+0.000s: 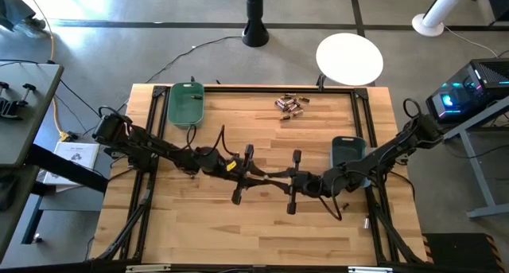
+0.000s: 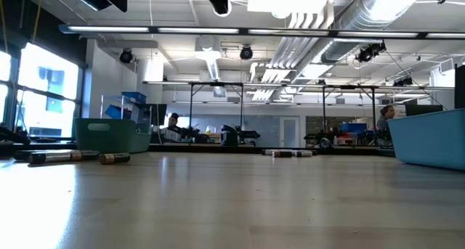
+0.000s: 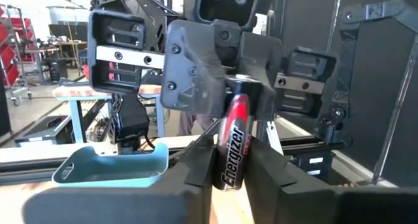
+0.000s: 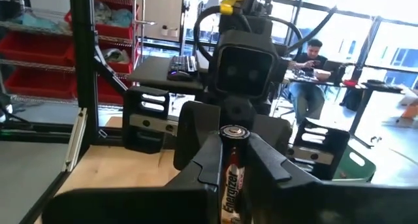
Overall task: Sort batteries
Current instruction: Put the silver battery into the blue bin
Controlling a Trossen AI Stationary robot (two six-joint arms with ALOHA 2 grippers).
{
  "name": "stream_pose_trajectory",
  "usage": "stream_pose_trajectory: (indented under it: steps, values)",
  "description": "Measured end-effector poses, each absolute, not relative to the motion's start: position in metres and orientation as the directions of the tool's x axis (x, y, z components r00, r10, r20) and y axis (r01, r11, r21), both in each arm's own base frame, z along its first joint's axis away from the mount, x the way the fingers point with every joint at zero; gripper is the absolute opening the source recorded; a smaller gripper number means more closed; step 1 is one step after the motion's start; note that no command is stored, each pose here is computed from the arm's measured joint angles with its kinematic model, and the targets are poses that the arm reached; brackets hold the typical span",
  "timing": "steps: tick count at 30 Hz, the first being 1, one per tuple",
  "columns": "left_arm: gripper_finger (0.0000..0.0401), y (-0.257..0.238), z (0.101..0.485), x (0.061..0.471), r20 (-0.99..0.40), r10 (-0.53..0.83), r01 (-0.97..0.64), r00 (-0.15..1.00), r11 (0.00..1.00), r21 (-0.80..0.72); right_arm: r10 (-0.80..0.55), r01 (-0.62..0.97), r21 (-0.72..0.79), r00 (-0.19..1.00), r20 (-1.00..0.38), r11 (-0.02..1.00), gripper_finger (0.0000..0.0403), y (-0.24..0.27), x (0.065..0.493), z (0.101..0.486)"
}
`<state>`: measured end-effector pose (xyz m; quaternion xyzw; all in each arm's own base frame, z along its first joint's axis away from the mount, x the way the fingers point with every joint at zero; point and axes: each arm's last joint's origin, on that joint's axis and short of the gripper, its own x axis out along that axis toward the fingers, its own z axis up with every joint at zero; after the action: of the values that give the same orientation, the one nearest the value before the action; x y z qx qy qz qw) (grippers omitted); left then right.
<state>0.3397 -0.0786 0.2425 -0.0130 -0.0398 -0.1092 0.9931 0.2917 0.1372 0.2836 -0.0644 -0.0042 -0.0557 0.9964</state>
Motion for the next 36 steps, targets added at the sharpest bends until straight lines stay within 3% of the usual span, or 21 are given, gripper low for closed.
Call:
stream_pose_trajectory:
  steps: [6, 16, 21, 28, 36]
  values:
    - [0.0040, -0.079, 0.239, 0.340, 0.046, -0.207, 0.209, 0.977, 0.978, -0.024, -0.112, 0.110, -0.107, 0.993, -0.019, 0.988, 0.0062, 0.137, 0.292, 0.280]
    - [0.0040, -0.065, 0.217, 0.340, -0.173, 0.066, -0.059, 0.983, 0.997, 0.048, -0.319, 0.307, -0.173, 0.947, -0.046, 0.936, 0.0181, 0.132, 0.263, 0.299]
    - [0.0040, -0.038, 0.209, 0.342, -0.253, 0.156, -0.154, 0.955, 0.988, 0.028, -0.391, 0.360, -0.180, 0.902, -0.184, 0.915, 0.0189, 0.132, 0.236, 0.293]
    - [0.0040, 0.025, 0.211, 0.345, -0.238, 0.248, -0.257, 0.939, 0.966, -0.010, -0.477, 0.412, -0.240, 0.771, -0.422, 0.879, 0.0188, 0.128, 0.214, 0.251]
    - [0.0040, 0.091, 0.219, 0.336, -0.158, 0.309, -0.326, 0.938, 0.941, -0.096, -0.659, 0.528, -0.395, 0.623, -0.422, 0.752, 0.0188, 0.101, 0.206, 0.239]
